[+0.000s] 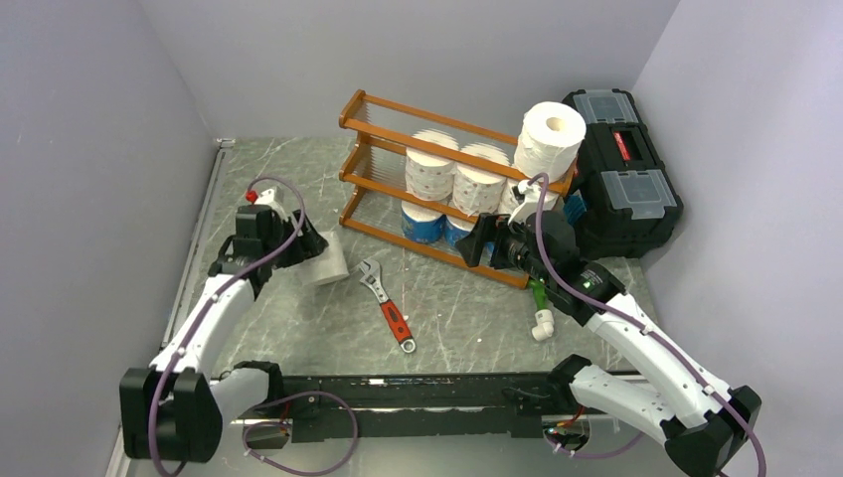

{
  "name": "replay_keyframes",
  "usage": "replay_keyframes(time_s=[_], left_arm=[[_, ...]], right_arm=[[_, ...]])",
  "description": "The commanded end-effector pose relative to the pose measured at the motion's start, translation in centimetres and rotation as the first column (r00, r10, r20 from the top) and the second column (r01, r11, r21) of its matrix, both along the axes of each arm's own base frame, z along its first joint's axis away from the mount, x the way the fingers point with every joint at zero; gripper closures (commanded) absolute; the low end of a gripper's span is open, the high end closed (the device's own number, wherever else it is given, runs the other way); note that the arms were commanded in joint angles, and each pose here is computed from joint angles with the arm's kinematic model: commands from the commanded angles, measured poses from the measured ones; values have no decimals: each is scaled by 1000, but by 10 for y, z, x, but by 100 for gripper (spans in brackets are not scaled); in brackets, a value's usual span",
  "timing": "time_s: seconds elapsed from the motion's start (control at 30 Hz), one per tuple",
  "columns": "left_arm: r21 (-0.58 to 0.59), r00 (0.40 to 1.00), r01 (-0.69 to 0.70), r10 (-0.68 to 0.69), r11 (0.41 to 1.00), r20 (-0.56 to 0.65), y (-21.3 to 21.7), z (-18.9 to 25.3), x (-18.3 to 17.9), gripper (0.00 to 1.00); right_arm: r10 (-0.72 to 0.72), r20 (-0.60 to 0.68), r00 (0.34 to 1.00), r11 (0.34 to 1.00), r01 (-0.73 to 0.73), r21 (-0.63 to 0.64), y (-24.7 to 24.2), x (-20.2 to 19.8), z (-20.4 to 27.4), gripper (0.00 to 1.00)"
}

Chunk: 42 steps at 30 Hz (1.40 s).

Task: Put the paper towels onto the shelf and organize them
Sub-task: Pick up the paper towel from the center of the board, then place the paper towel on the shelf.

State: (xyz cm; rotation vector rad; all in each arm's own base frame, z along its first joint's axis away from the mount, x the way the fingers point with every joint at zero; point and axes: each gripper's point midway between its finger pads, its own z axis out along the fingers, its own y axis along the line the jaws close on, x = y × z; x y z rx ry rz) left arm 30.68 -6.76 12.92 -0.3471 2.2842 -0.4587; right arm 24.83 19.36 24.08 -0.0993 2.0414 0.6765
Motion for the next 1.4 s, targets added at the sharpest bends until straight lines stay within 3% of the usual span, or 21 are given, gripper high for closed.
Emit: replay_keyframes(time_s=[0.0,0.1,0.23,0.53,0.7,1.1,1.37], left_arm=[[-41,954,35,-21,999,299,-18,53,18,47],[-26,886,30,-14,999,463,-21,83,10,46],[-4,740,53,-36,999,671,-23,132,-8,46],[51,450,144,-112,988,886,-34,228,-47,47],[60,317,213,-127,975,940,-49,282,-55,48],[163,108,367,-216,916,970,-130,368,-32,48],[183,19,418,-210,890,978,-180,396,-3,47]], right_arm=[[21,59,998,999,-23,37,6,2,14,7],[36,64,997,998,-39,44,8,0,17,7],[48,92,995,997,-53,50,8,-2,29,7],[35,151,988,998,-44,55,-1,-8,54,7],[-91,192,977,993,75,91,-28,-12,60,7],[-332,260,907,941,302,150,-95,-33,68,7],[-382,238,893,924,365,115,-111,-38,53,7]])
